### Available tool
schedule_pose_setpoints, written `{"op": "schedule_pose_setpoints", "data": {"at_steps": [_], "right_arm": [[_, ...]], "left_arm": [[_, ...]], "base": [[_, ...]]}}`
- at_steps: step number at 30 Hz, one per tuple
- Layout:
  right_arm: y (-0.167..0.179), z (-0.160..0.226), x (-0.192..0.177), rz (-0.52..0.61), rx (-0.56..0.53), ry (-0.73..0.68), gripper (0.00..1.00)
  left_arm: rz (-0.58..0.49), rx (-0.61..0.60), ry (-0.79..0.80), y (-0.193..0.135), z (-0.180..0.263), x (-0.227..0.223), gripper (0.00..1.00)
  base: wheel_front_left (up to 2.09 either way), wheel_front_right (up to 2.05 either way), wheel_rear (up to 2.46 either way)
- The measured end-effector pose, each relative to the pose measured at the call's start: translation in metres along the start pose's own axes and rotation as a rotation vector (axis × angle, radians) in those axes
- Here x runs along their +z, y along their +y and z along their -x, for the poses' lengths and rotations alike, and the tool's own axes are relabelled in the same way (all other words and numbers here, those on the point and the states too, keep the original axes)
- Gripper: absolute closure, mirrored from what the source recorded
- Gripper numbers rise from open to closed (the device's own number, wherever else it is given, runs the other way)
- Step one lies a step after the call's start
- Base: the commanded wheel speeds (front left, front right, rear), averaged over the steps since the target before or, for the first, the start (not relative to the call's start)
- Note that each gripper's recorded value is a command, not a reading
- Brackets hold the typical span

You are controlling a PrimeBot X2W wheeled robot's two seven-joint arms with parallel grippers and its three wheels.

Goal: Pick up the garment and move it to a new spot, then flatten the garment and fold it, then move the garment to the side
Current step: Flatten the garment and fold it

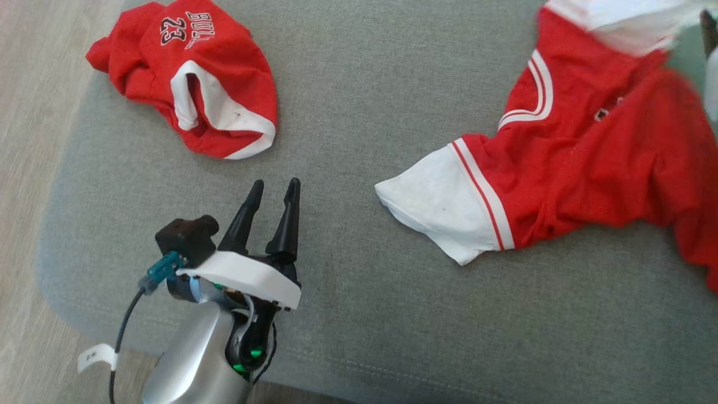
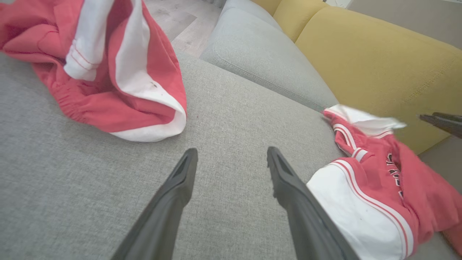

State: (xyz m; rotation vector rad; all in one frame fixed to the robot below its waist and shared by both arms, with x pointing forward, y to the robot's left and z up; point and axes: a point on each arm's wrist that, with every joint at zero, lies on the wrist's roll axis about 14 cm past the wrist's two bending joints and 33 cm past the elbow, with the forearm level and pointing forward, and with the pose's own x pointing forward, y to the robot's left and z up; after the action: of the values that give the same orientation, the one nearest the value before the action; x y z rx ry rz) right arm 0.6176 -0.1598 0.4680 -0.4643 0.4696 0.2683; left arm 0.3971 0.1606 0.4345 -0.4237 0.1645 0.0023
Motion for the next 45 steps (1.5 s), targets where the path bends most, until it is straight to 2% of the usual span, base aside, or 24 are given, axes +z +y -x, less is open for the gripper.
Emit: {"op": "schedule_pose_setpoints", "data": {"at_steps": [4,8,14,24,30,36,45], "right_arm": [[-0.019,0.006,-0.017,-0.046,-0.052,0.017,0.00],[-0.024,0.016,-0.016,-0.089,-0.073,-0.025,0.00],[-0.005,0.048,-0.012,-0.202,-0.062,-0.163,0.00],[0.035,0.128,-0.054,-0.458,-0.075,-0.317,0.00],[0.053,0.169,-0.089,-0.567,-0.119,-0.316,0.00],[0.047,0.177,-0.091,-0.552,-0.147,-0.304,0.00],[0.051,0.152,-0.068,-0.489,-0.085,-0.273,0.00]], "left_arm": [[-0.003,-0.013,-0.007,-0.005,-0.004,0.003,0.00],[-0.009,-0.037,-0.015,-0.013,-0.006,0.005,0.00],[-0.008,-0.087,-0.060,-0.032,-0.009,0.020,0.00],[-0.002,-0.157,-0.063,-0.063,0.007,0.016,0.00],[-0.003,-0.203,-0.046,-0.081,0.010,0.010,0.00],[-0.017,-0.229,-0.023,-0.088,0.006,0.002,0.00],[-0.019,-0.197,0.010,-0.075,0.007,-0.009,0.00]], "base": [[0.00,0.00,0.00],[0.00,0.00,0.00],[0.00,0.00,0.00],[0.00,0.00,0.00],[0.00,0.00,0.00],[0.00,0.00,0.00],[0.00,0.00,0.00]]}}
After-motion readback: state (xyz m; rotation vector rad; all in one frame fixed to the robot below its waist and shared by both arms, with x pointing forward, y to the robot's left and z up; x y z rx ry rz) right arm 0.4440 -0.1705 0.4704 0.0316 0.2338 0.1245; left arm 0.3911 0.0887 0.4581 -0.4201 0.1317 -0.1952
